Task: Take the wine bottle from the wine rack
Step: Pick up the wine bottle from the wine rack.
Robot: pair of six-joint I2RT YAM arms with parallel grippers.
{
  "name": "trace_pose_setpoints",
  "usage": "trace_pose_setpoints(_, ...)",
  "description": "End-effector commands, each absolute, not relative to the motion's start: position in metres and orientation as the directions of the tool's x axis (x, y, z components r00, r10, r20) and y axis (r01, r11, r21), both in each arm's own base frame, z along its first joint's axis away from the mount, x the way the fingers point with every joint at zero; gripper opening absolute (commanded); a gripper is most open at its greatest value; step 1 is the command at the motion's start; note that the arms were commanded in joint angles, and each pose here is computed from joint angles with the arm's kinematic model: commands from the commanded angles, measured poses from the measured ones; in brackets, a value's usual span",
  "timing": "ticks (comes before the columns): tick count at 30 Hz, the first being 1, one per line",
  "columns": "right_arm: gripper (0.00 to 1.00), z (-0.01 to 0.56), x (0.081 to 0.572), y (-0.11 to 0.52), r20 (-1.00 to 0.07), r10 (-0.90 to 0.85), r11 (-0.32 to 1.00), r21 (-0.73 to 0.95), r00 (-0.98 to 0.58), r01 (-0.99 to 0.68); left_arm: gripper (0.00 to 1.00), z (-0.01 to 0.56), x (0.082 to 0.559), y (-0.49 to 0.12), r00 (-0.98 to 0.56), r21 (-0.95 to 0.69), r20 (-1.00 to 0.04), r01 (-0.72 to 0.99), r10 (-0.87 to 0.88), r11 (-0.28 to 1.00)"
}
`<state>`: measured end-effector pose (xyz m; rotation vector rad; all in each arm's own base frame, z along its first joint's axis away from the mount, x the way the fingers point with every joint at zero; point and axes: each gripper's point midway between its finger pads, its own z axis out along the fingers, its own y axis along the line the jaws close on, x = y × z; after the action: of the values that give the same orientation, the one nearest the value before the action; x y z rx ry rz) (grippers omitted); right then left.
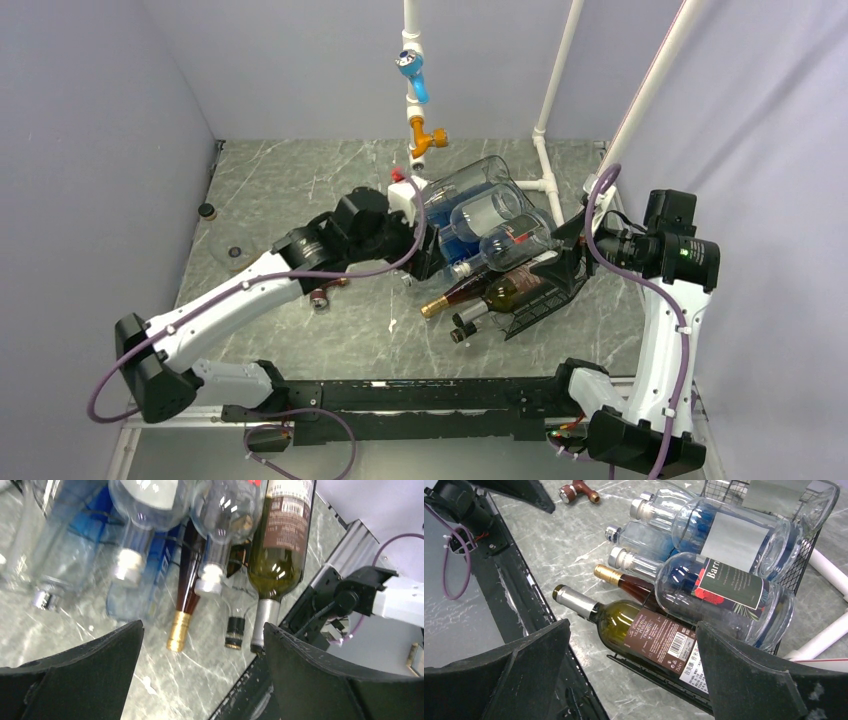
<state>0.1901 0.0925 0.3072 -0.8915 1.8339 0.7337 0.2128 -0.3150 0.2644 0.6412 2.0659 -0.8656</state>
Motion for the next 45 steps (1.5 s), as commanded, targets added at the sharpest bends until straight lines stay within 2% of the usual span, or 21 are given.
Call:
trace_pose_setpoints(1, 1.0, 0.311, 0.196, 0.093, -0.932, -0.254, 0.544, 0.083, -0.257, -0.835, 0.93, 0.288, 0.234, -0.327, -0.459, -0.262, -0.865, 0.758, 0.203, 0.598)
trace_pose_setpoints(5, 1.0, 0.307, 0.198, 0.091, -0.929, -0.259, 0.545, 0.088, -0.266, -0.834, 0.9, 0.295, 0.219, -0.363, -0.442, -0.324, -0.865, 0.854, 0.239, 0.406)
trace_pose_setpoints(7, 1.0, 0.305, 0.199, 0.091, -0.926, -0.263, 0.546, 0.088, -0.27, -0.833, 0.9, 0.295, 0.216, -0.374, -0.458, -0.355, -0.857, 0.857, 0.235, 0.374)
trace_pose_setpoints(14, 1.0, 0.299, 0.201, 0.089, -0.922, -0.271, 0.543, 0.091, -0.277, -0.835, 0.89, 0.273, 0.22, -0.389, -0.507, -0.391, -0.82, 0.835, 0.265, 0.388)
trace_pose_setpoints(25, 1.0, 0.293, 0.203, 0.088, -0.916, -0.28, 0.539, 0.097, -0.287, -0.836, 0.87, 0.267, 0.215, -0.389, -0.492, -0.337, -0.807, 0.838, 0.327, 0.429)
trace_pose_setpoints(30, 1.0, 0.293, 0.202, 0.088, -0.915, -0.287, 0.536, 0.091, -0.282, -0.839, 0.86, 0.275, 0.175, -0.395, -0.49, -0.415, -0.793, 0.869, 0.363, 0.268)
trace_pose_setpoints(33, 1.0, 0.292, 0.202, 0.087, -0.914, -0.288, 0.536, 0.094, -0.286, -0.839, 0.86, 0.27, 0.152, -0.395, -0.505, -0.459, -0.768, 0.863, 0.393, 0.212)
trace_pose_setpoints(38, 1.0, 0.292, 0.203, 0.087, -0.913, -0.287, 0.537, 0.096, -0.289, -0.838, 0.86, 0.261, 0.135, -0.397, -0.54, -0.494, -0.727, 0.84, 0.423, 0.224)
trace_pose_setpoints(45, 1.0, 0.29, 0.202, 0.087, -0.913, -0.289, 0.539, 0.093, -0.287, -0.837, 0.85, 0.231, 0.143, -0.402, -0.558, -0.471, -0.689, 0.83, 0.463, 0.3)
